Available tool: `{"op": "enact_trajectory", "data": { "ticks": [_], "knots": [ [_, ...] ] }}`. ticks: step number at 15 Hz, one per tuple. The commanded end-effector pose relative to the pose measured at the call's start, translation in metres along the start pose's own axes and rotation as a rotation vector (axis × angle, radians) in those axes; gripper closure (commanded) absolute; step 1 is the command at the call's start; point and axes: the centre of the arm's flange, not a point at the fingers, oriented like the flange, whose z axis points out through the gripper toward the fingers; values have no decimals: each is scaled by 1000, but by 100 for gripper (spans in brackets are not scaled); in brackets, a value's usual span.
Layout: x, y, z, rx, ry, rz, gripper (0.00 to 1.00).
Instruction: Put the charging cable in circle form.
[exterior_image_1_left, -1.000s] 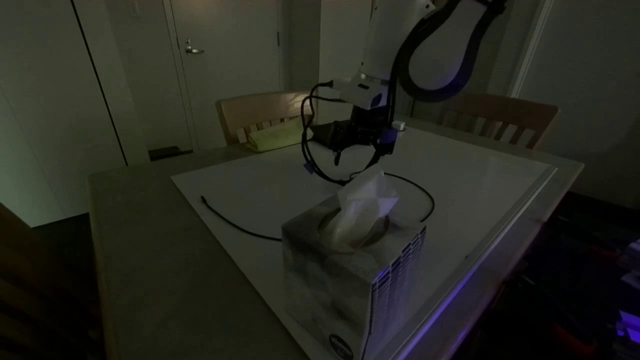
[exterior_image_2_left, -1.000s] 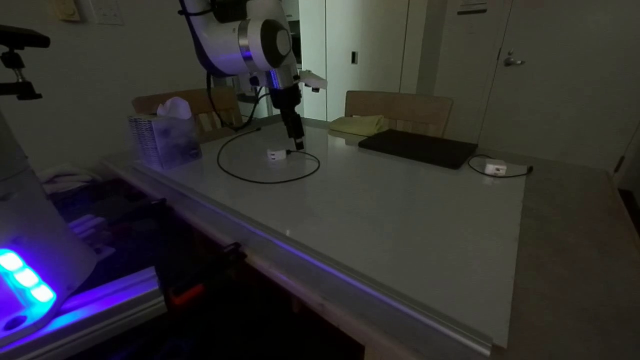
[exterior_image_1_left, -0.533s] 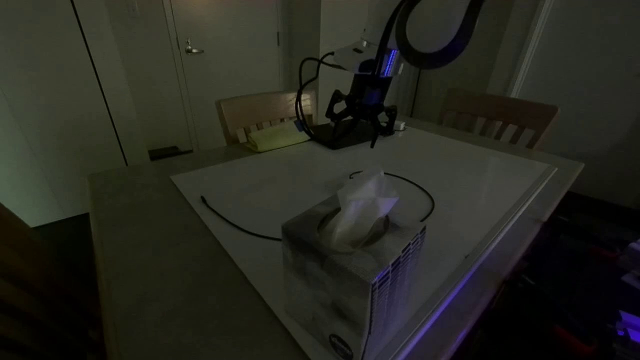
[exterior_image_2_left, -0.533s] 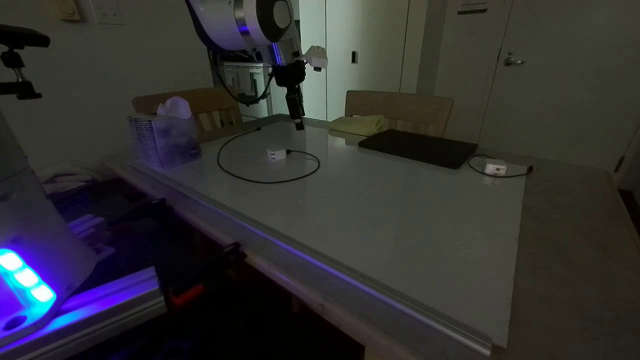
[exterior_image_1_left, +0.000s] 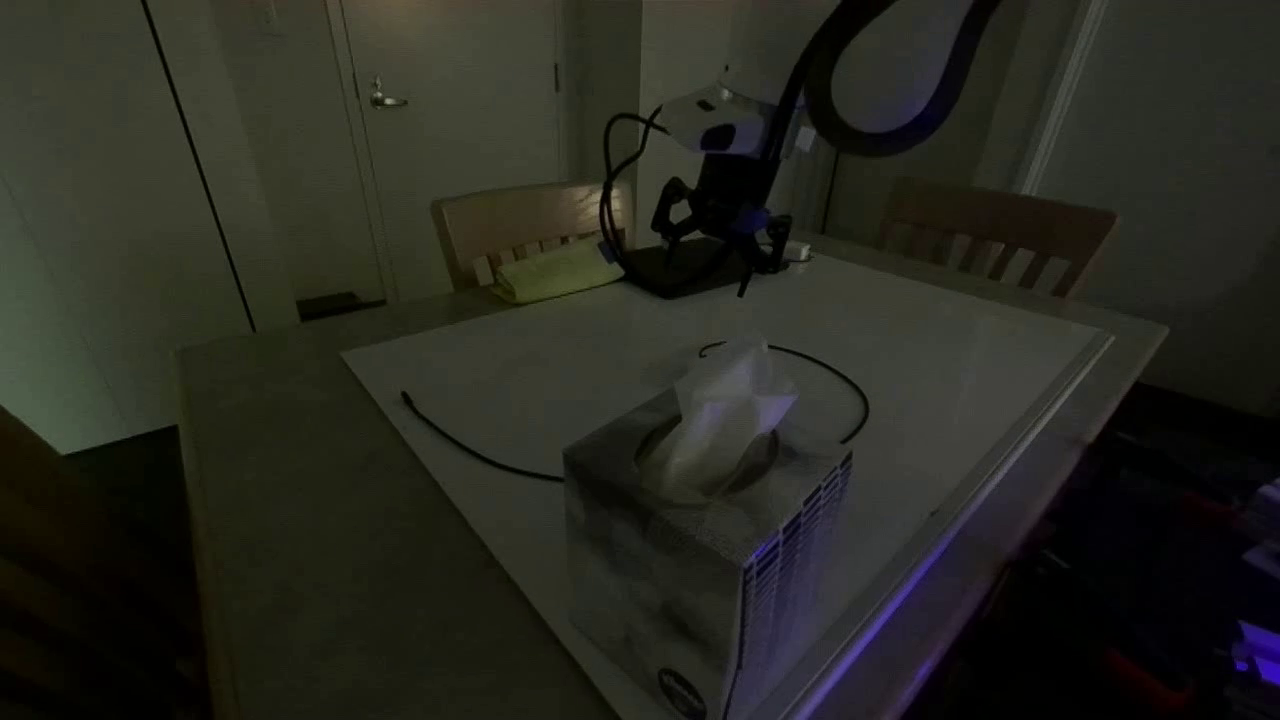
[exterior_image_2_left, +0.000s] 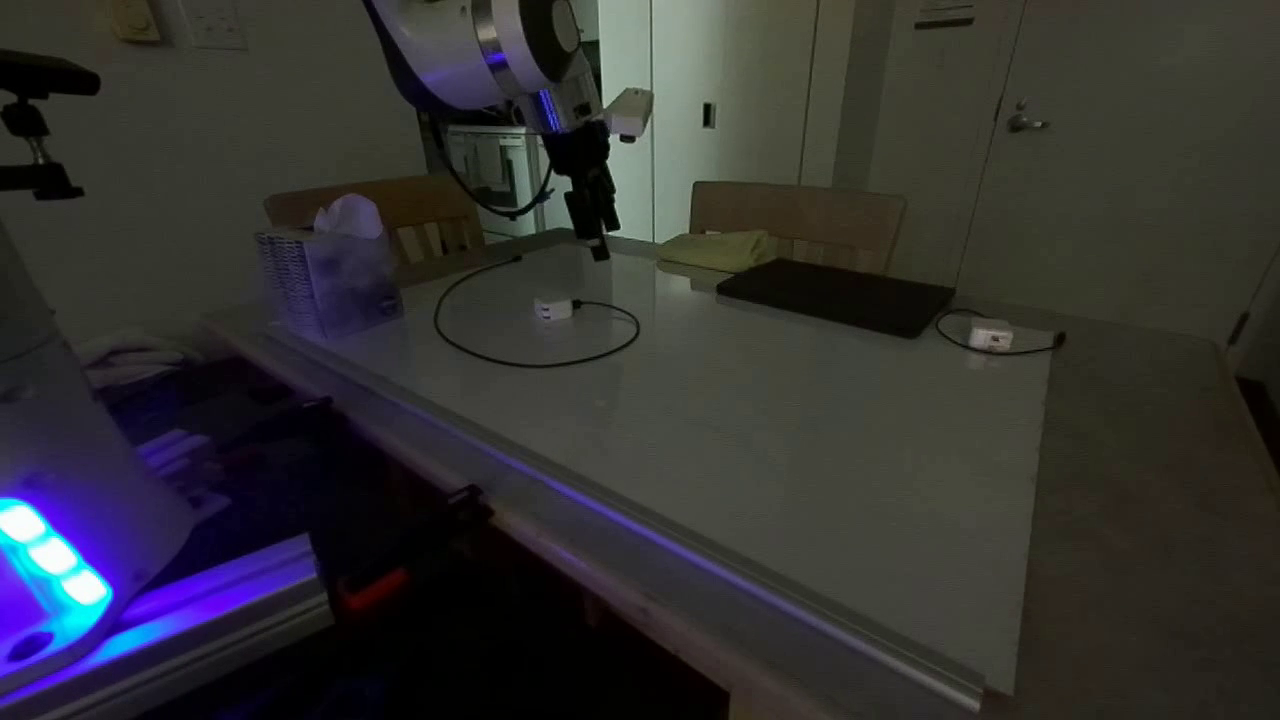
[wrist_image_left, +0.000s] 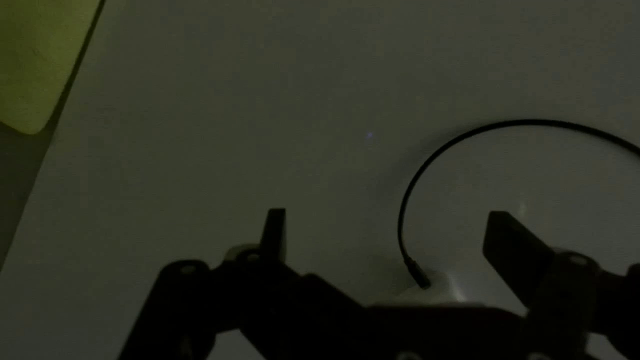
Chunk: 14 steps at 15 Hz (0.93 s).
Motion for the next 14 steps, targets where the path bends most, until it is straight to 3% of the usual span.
{"op": "enact_trajectory", "data": {
  "ticks": [1, 2, 5, 6, 11, 12, 14],
  "knots": [
    [15, 4, 6, -24, -31, -62, 0],
    [11, 5, 0, -14, -12, -20, 0],
    [16, 6, 0, -13, -17, -47, 0],
    [32, 4, 7, -16, -29, -21, 0],
    [94, 26, 1, -31, 40, 312, 0],
    [70, 19, -1, -16, 21, 228, 0],
    [86, 22, -2, -17, 33, 229, 0]
  ]
}}
